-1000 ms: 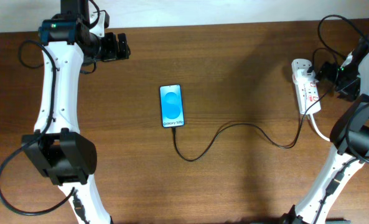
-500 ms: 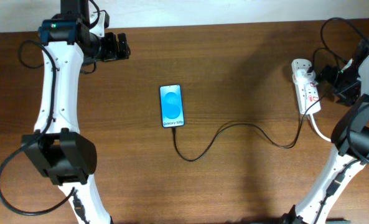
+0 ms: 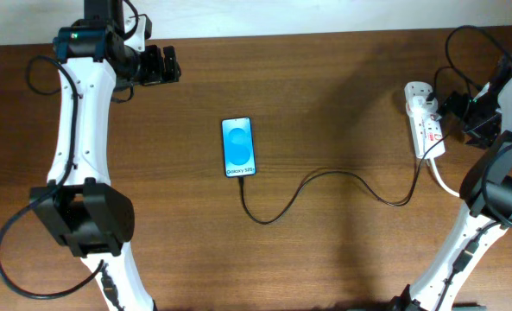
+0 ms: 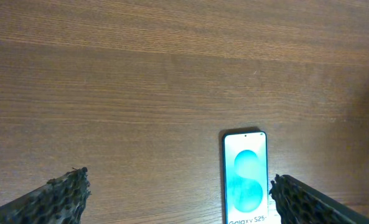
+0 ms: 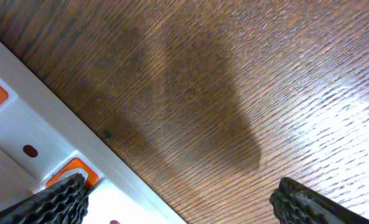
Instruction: Plug charger to phone and switch on socket
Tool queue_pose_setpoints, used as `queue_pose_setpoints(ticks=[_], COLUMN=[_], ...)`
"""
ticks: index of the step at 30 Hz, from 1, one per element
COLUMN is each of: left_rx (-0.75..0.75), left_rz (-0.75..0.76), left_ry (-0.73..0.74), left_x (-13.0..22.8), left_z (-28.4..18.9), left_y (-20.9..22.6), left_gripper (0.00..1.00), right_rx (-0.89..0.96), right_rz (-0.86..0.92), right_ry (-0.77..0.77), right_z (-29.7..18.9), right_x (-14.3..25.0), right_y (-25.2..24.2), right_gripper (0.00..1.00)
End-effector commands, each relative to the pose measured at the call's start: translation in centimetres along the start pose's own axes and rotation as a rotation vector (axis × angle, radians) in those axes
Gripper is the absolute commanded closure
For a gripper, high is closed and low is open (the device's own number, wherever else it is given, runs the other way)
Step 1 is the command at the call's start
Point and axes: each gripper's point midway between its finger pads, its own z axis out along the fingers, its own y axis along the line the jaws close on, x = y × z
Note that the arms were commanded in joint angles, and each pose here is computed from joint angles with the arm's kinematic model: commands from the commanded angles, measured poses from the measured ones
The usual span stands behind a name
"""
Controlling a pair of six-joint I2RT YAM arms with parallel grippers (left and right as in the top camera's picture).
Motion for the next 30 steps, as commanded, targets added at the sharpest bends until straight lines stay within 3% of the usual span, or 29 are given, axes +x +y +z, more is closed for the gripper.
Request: queue_pose_setpoints(ticks=[1, 30], left_rx=[-0.007, -0.007], left_rz=[-0.007, -0.007], left_ry=[0.004, 0.004], left_x=[0.0, 0.0], left_z=[0.3, 0.3], left_y=[0.2, 0.2], left_gripper=[0.01, 0.01], right_rx=[-0.016, 0.007], right_rz=[-0.029, -0.024], right_ry=[0.035, 0.126], right_z=[2.1, 3.0], right_x=[1.1, 3.7], right_y=[1.4, 0.9], right_gripper=[0.02, 0.02])
